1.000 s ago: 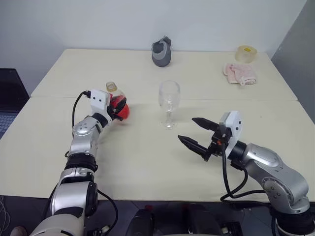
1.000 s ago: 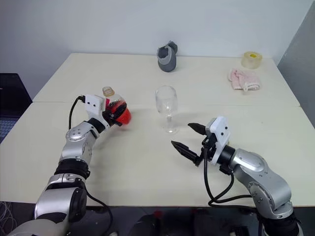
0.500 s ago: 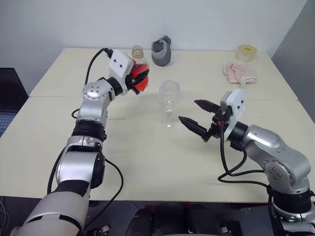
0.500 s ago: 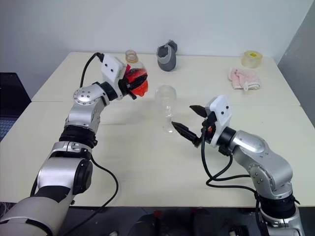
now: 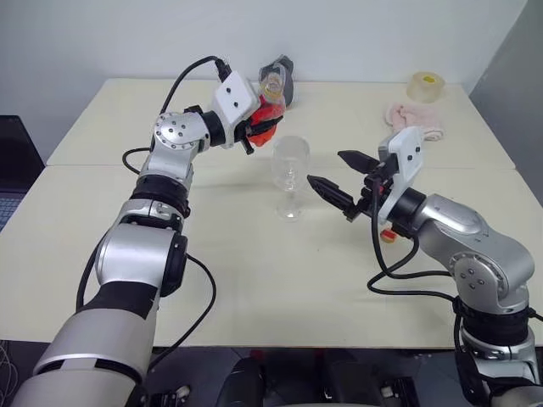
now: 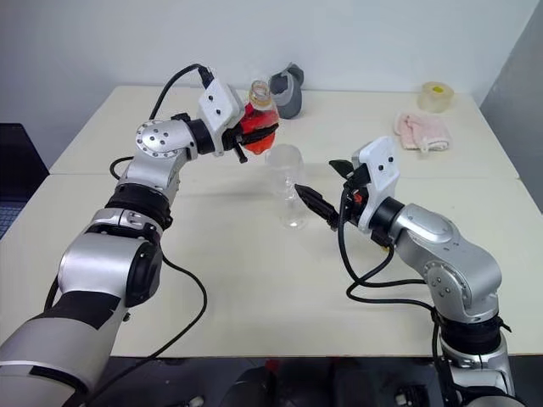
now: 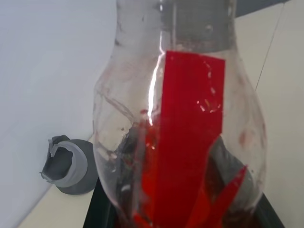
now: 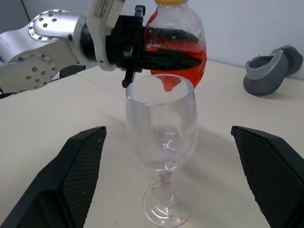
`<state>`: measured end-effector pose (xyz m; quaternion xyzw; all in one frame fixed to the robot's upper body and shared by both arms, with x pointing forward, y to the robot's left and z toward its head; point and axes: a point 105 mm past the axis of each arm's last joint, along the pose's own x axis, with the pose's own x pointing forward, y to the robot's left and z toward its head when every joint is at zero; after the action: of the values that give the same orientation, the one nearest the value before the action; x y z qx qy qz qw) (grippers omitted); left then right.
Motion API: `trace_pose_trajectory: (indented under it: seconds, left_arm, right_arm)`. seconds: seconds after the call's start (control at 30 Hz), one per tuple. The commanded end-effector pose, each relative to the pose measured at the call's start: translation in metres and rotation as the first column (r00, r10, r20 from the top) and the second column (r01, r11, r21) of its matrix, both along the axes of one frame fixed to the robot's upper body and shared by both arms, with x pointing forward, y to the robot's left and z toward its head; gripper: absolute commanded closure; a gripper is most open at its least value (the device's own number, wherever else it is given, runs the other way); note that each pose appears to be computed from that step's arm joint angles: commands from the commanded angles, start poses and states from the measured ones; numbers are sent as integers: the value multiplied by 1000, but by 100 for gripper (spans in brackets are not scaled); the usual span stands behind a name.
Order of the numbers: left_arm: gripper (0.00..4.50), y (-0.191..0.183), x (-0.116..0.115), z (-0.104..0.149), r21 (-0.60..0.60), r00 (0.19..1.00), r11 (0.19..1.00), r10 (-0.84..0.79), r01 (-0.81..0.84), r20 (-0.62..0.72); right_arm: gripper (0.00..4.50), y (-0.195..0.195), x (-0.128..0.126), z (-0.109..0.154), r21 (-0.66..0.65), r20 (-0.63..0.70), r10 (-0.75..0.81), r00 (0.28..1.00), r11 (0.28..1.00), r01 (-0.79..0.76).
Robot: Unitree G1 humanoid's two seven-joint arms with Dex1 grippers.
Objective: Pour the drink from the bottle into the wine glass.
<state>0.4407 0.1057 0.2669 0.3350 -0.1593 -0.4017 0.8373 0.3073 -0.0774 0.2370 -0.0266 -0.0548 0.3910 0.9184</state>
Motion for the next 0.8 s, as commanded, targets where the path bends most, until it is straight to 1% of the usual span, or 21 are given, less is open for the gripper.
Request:
trace_pose_trajectory:
  seconds: [0.03,0.1,0.23,0.33,0.57,0.67,0.8]
  left_arm:
    - [337,2,-7,42,37,987,999,-10,4,161]
    - [337,3,-8,44,82,981,997,-16,0,195]
    - [337,5,-9,48,112,972,993,-8,-19,237]
    - [337,8,-9,44,178,963,983,-8,-42,269]
    - [337,9,-9,39,257,949,964,-14,-72,316]
    - [337,8,-8,37,309,939,947,-24,-89,343]
    - [337,8,-8,36,338,928,934,-24,-111,371]
  right_arm:
    - [0,0,0,11,8,50,-15,999,1000,14]
    - [0,1,1,12,9,53,-17,998,1000,17]
    - [0,3,3,13,9,58,-16,998,1000,15]
    - [0,2,6,11,9,59,-27,998,1000,27]
    - [0,2,9,11,12,62,-36,997,999,35]
    - [0,1,10,10,10,61,-42,997,999,42]
    - [0,-2,12,8,8,59,-57,997,998,57]
